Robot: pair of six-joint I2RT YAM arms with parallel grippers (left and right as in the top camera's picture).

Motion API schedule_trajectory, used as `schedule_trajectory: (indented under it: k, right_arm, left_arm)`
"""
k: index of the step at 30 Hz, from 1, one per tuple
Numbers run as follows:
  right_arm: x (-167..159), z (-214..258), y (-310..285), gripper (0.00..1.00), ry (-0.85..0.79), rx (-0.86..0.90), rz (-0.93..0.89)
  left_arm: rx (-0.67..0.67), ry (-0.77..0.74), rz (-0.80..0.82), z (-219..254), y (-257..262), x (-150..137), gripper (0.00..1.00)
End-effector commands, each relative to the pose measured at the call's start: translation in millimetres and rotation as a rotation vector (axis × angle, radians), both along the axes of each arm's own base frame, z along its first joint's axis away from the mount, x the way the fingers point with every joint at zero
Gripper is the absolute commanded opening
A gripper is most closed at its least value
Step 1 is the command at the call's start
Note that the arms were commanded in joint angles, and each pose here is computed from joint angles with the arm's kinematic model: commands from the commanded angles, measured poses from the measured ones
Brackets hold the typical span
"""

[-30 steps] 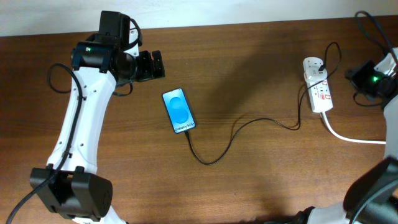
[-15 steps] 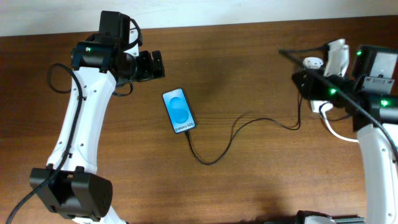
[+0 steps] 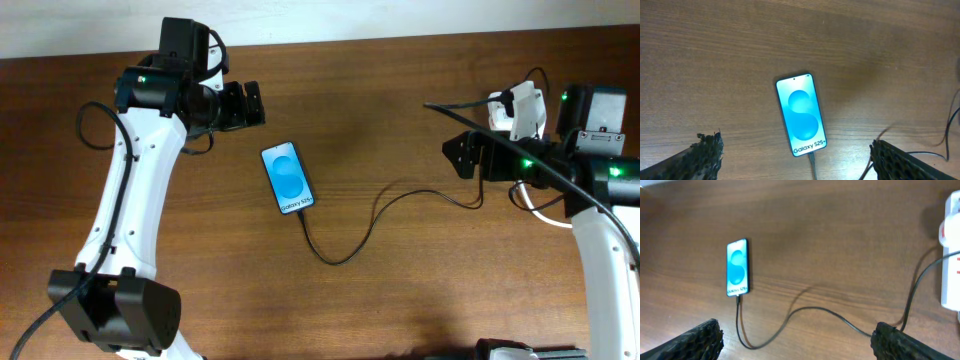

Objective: Plug charger to phone and switch on socket

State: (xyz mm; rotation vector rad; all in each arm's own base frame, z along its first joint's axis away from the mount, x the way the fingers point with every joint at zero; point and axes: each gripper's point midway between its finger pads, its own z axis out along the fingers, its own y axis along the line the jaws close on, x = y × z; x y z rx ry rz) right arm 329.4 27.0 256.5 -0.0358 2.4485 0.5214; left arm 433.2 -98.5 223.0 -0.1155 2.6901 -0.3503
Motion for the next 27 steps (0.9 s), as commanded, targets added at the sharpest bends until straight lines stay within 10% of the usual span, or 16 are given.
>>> schedule_trajectory:
  k: [1,11,27]
  right_arm:
    - [-5.4,-10.9,-6.4,0.99,0.052,-0.044,-0.017]
    - [-7.0,-12.5,-16.2,0.99,0.014,-0.165,0.014]
    - [-33.4,-15.8,8.8,0.99,-0.679,-0.356,0.053]
  left_arm:
    - [0.007,-0.016,0.002,5.6,2.5,0.2,0.99]
    - [0.007,-0.016,0.002,5.6,2.5,0.2,0.99]
    - [0.007,-0.016,0.002,5.6,2.5,0.3,0.99]
